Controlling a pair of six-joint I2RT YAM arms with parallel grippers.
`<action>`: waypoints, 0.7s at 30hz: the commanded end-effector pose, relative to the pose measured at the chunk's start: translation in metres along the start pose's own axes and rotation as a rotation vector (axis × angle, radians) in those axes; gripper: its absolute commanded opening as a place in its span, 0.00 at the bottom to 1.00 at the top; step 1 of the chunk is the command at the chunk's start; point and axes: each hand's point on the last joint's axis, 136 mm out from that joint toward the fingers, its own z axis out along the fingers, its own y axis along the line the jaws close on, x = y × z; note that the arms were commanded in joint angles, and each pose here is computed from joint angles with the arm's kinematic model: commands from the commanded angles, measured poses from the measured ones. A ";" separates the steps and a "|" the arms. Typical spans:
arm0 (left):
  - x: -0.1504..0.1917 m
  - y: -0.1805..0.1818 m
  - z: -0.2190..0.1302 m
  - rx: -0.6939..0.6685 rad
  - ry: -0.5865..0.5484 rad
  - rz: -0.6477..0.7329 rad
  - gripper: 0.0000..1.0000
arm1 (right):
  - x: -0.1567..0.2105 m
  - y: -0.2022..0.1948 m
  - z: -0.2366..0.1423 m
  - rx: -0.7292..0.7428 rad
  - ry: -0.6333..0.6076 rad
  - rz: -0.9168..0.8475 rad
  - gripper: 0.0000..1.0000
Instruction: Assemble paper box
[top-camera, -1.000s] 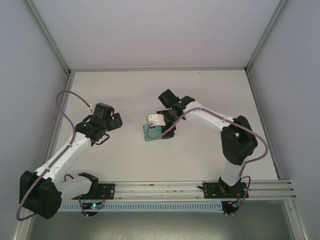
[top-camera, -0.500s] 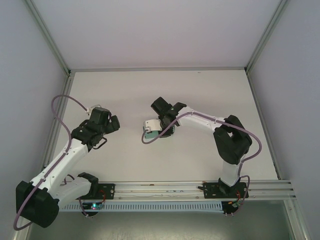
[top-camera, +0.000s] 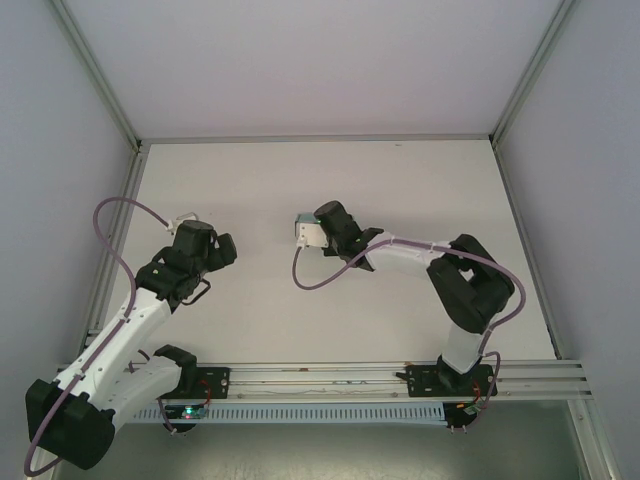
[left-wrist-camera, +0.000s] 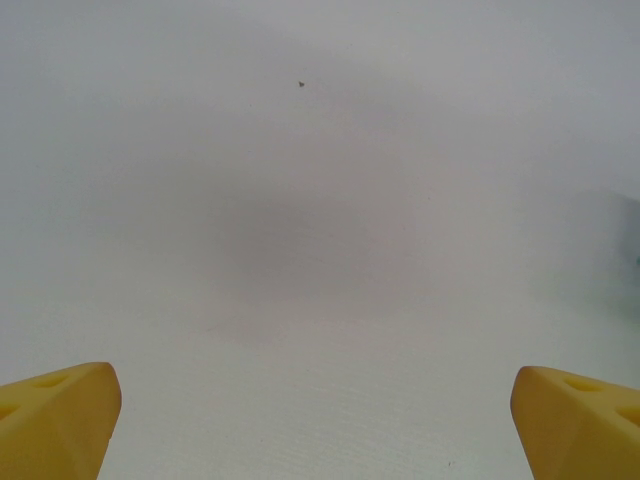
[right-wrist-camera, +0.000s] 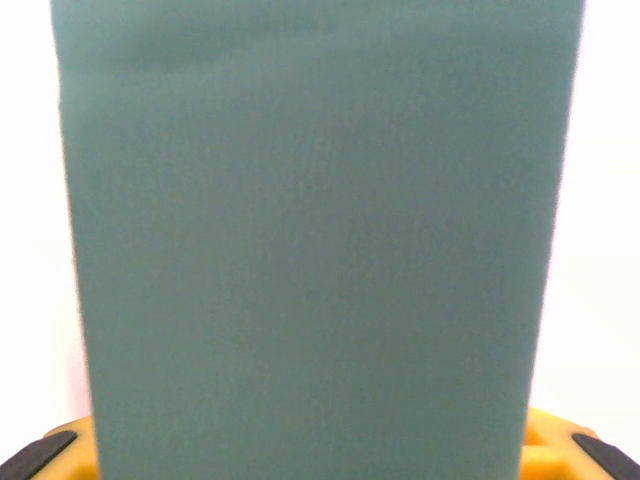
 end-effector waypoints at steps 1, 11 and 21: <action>0.002 0.006 0.002 -0.016 0.002 -0.022 1.00 | 0.011 -0.016 0.014 0.120 0.039 0.023 0.45; -0.003 0.003 -0.001 -0.006 -0.009 -0.001 1.00 | 0.022 0.050 -0.018 -0.149 0.053 0.004 0.98; -0.015 -0.001 0.000 -0.012 -0.041 0.038 1.00 | 0.008 0.072 -0.093 -0.443 -0.024 0.121 0.98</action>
